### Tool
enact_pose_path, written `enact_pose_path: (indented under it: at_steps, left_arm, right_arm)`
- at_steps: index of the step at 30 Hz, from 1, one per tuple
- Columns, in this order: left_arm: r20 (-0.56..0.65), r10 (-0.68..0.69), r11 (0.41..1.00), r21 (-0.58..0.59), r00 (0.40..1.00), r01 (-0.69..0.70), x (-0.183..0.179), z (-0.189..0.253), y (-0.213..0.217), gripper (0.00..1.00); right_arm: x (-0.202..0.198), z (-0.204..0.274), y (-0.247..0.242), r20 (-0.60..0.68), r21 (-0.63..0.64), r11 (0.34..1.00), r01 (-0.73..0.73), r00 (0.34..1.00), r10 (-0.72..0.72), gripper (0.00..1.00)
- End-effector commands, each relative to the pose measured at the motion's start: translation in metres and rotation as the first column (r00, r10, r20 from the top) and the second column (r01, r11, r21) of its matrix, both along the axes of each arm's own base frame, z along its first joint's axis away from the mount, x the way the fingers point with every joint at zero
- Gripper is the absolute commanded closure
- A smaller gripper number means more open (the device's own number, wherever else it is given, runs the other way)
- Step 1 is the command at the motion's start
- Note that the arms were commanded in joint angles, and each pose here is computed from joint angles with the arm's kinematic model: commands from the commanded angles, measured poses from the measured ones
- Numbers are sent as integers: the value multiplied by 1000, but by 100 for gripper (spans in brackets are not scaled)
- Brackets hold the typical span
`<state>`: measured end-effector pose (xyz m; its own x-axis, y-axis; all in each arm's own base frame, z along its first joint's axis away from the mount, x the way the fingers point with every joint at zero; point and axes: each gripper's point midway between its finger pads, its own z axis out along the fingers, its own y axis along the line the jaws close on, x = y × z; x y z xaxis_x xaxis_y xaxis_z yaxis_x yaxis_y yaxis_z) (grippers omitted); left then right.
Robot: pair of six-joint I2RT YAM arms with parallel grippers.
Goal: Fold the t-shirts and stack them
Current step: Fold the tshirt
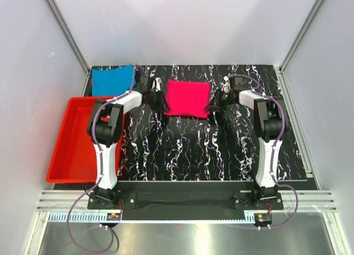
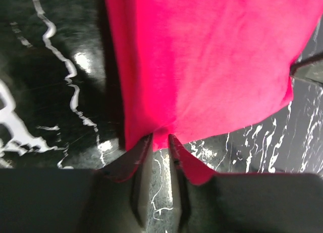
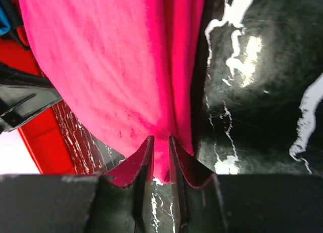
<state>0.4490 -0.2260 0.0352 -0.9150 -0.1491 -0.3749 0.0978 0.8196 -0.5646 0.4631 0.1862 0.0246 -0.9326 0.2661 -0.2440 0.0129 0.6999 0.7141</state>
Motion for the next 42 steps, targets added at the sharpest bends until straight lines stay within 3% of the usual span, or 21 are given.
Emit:
enact_pose_path:
  at_steps: [1,6,10,11,16,18,21,22,27,33,37,39,40,41,42]
  left_arm:
    - [19,73,997,35,997,-73,11,26,15,72]
    - [163,9,997,-81,987,5,24,98,-4,64]
    - [269,-76,976,-178,960,128,62,128,-33,70]
    - [239,-108,968,-197,965,157,68,108,-40,70]
    - [276,-118,947,-257,954,192,113,97,-50,70]
    - [304,-56,937,-313,951,155,137,93,-42,68]
    - [334,66,902,-423,940,87,168,94,-27,66]
    - [316,80,891,-448,945,75,173,81,-26,66]
    - [334,127,875,-482,934,54,195,79,-21,66]
    - [410,150,877,-475,900,70,197,126,-6,66]
    - [456,110,905,-413,883,100,168,164,0,66]
    - [399,74,938,-338,914,71,146,133,6,66]
    - [420,71,947,-313,905,71,137,148,8,66]
    - [371,43,959,-277,928,66,119,118,8,66]
    - [393,35,961,-267,919,78,109,130,7,66]
  right_arm:
    - [-1,15,-17,35,-74,997,35,999,-32,75]
    - [0,57,-7,83,-5,1000,18,996,-18,70]
    - [26,78,10,154,93,995,-37,988,22,70]
    - [35,67,12,147,104,994,-42,989,27,71]
    - [81,75,26,205,182,981,-72,978,34,73]
    - [101,81,28,264,210,974,-80,964,23,73]
    - [130,76,22,272,232,972,-32,962,-33,74]
    - [136,54,15,232,234,972,2,971,-58,74]
    - [161,37,0,216,268,961,63,968,-124,72]
    - [163,67,-14,282,254,966,58,950,-131,67]
    - [143,105,-23,328,183,980,74,935,-132,65]
    - [123,93,-20,303,140,987,74,946,-113,62]
    - [115,107,-18,327,121,990,70,939,-106,62]
    - [102,93,-15,308,89,994,58,948,-83,62]
    - [93,103,-4,329,73,997,37,942,-59,62]
